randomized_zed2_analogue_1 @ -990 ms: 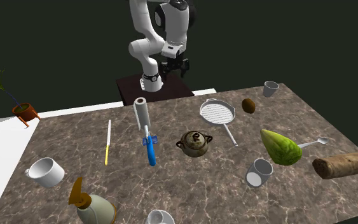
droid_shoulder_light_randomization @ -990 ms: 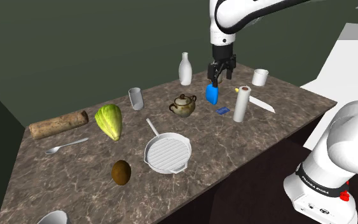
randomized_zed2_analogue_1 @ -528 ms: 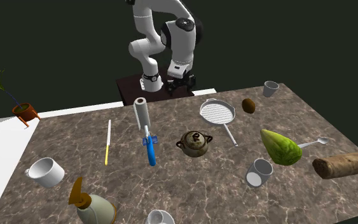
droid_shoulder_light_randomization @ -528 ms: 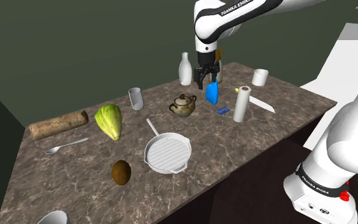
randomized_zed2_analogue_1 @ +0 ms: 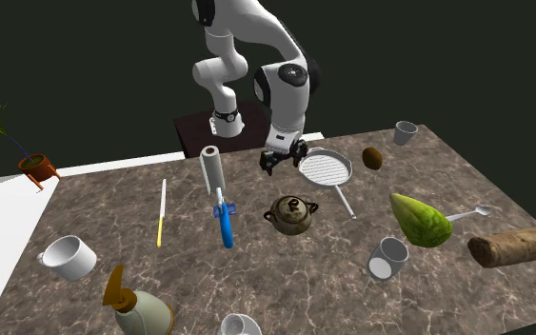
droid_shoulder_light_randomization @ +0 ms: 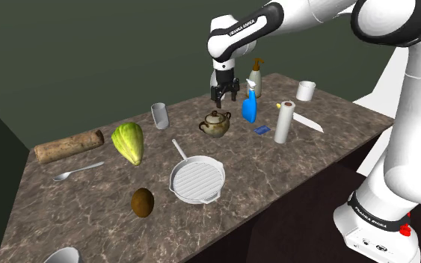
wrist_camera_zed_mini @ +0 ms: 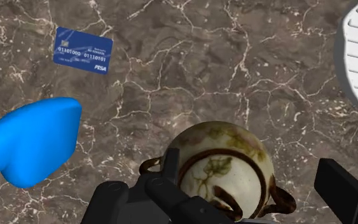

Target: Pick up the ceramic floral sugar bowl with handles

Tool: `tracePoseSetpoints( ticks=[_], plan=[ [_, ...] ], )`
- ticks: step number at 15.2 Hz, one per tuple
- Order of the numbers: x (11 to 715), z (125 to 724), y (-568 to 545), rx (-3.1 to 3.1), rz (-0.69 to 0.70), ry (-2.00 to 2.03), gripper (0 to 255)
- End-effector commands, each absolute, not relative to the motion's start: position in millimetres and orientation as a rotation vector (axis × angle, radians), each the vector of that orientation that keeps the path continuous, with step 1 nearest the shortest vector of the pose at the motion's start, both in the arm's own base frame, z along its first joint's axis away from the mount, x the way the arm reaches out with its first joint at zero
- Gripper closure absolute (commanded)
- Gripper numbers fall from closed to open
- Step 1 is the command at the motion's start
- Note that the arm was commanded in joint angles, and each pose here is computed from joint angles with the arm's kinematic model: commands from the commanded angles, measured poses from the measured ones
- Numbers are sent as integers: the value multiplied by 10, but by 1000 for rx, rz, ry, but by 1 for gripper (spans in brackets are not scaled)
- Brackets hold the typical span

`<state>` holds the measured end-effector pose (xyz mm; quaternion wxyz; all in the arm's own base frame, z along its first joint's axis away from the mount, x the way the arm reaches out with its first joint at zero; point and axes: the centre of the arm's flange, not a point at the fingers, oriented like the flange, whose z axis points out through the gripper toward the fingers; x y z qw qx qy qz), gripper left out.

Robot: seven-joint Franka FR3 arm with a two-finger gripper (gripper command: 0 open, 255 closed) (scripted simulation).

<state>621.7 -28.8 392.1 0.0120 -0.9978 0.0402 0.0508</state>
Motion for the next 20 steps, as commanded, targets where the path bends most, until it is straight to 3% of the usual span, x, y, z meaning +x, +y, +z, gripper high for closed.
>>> tracePoseSetpoints(
  ticks=[1,6,15,16,20],
  plan=[
    [6448,3789,-314,-3103,158,122,0],
    [7004,3479,-348,-3084,156,115,0],
    [7004,3079,-348,-3084,156,115,0],
    [7003,3078,-345,-3084,156,115,255],
    [7000,3077,-343,-3084,156,115,255]
  ],
)
